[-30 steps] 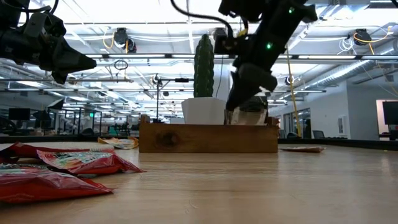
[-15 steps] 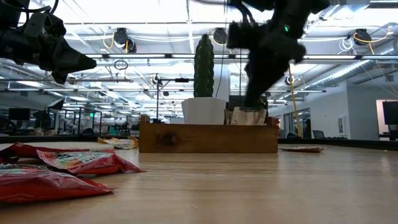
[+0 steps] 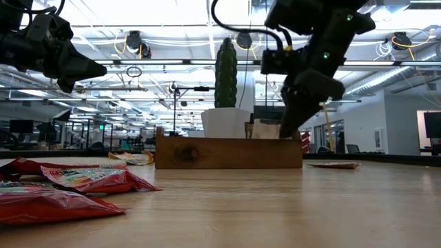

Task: Pick & Place Tea
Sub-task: Put the brown tea bag into the right section of the wooden organizer

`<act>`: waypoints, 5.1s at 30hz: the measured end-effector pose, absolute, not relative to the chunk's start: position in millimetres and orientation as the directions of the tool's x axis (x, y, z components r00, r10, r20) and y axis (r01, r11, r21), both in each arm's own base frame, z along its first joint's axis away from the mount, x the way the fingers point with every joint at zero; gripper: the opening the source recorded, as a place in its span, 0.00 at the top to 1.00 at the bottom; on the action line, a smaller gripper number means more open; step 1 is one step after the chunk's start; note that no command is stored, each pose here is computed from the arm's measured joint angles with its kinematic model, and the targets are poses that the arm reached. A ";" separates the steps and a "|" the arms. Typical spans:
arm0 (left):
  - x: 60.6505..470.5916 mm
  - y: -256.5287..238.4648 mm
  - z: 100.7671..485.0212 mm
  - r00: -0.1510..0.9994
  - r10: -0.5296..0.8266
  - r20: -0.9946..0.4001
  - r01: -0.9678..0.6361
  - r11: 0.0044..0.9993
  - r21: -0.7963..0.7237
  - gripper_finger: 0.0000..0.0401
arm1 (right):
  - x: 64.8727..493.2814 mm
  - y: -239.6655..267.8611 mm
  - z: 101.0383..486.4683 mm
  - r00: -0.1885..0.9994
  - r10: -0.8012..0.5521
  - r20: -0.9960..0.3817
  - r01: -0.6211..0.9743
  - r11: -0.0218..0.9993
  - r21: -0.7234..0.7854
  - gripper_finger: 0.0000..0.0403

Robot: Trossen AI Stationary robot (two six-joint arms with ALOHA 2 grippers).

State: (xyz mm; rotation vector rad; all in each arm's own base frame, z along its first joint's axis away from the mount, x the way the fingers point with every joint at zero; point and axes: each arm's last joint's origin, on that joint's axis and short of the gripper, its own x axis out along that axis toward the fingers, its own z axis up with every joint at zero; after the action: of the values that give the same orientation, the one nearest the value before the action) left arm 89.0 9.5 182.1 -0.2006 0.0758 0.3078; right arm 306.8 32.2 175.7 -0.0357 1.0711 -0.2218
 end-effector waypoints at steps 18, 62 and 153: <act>89.0 9.5 182.2 0.950 0.293 -0.104 -0.308 0.933 -0.184 0.95 | 308.5 1.5 174.3 0.428 -0.242 -0.870 0.189 0.966 -0.176 1.00; 89.0 9.5 182.2 0.950 0.293 -0.104 -0.308 0.933 -0.184 0.95 | 311.0 -5.8 156.7 0.370 -0.048 -0.928 0.210 0.977 0.033 1.00; 89.0 9.5 182.1 0.950 0.293 -0.105 -0.308 0.933 -0.184 0.95 | 195.2 -23.1 112.9 0.089 -0.123 -0.988 0.823 0.568 0.004 0.51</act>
State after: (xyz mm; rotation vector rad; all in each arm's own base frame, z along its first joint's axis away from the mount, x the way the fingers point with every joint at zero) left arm 89.0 9.5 182.1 -0.2006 0.0761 0.3075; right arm 195.2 -23.1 112.9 0.6843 1.2971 -0.7919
